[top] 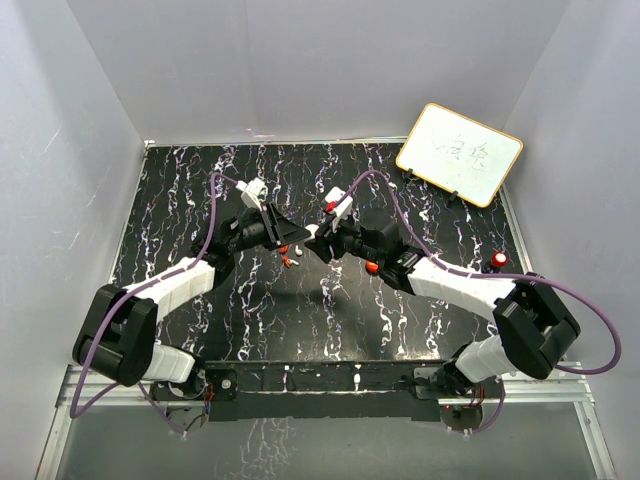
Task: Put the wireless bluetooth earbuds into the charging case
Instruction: Open the charging case.
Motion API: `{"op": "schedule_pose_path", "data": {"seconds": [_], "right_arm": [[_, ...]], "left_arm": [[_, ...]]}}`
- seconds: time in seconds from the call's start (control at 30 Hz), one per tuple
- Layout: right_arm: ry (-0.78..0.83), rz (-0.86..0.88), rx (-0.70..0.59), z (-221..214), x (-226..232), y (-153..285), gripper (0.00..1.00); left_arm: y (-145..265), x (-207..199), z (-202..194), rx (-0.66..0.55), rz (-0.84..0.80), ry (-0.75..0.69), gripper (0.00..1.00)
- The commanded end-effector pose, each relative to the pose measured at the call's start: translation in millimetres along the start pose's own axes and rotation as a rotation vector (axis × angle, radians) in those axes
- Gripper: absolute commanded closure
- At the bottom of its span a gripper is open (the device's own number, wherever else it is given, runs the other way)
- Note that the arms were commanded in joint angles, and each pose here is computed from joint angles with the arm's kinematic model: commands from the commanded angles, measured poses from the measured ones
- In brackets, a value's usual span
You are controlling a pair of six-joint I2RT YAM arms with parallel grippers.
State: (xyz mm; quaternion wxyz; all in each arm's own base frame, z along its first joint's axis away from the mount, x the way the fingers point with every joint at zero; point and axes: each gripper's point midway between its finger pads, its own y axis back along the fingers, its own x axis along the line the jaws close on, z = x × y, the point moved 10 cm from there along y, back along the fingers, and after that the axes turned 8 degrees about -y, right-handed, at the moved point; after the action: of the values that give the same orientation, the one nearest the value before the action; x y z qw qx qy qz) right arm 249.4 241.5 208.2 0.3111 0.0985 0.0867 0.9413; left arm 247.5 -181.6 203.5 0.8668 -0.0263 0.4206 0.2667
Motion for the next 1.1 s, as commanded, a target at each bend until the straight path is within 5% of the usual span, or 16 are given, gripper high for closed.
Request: {"op": "schedule_pose_path", "data": {"seconds": [0.0, 0.27, 0.63, 0.67, 0.9, 1.07], "right_arm": [[0.035, 0.002, -0.112, 29.5, 0.4, 0.4, 0.61], [0.034, 0.010, -0.113, 30.6, 0.7, -0.4, 0.61], [0.029, 0.014, -0.112, 30.4, 1.3, -1.3, 0.60], [0.028, 0.010, -0.114, 30.7, 0.8, -1.5, 0.58], [0.017, -0.012, -0.116, 31.3, -0.3, -2.0, 0.26], [0.012, -0.029, -0.124, 32.2, -1.0, 1.1, 0.20]], "left_arm": [[5.8, -8.8, 6.4, -0.030, -0.033, -0.036, 0.66], [5.1, -8.4, 6.1, -0.029, -0.040, -0.034, 0.67], [5.0, -8.4, 6.3, -0.032, -0.041, -0.033, 0.94], [5.1, -8.5, 6.6, -0.036, -0.039, -0.035, 1.00], [6.2, -7.8, 6.8, -0.041, -0.022, -0.035, 1.00], [8.1, -3.3, 8.3, -0.045, 0.017, -0.021, 1.00]]}}
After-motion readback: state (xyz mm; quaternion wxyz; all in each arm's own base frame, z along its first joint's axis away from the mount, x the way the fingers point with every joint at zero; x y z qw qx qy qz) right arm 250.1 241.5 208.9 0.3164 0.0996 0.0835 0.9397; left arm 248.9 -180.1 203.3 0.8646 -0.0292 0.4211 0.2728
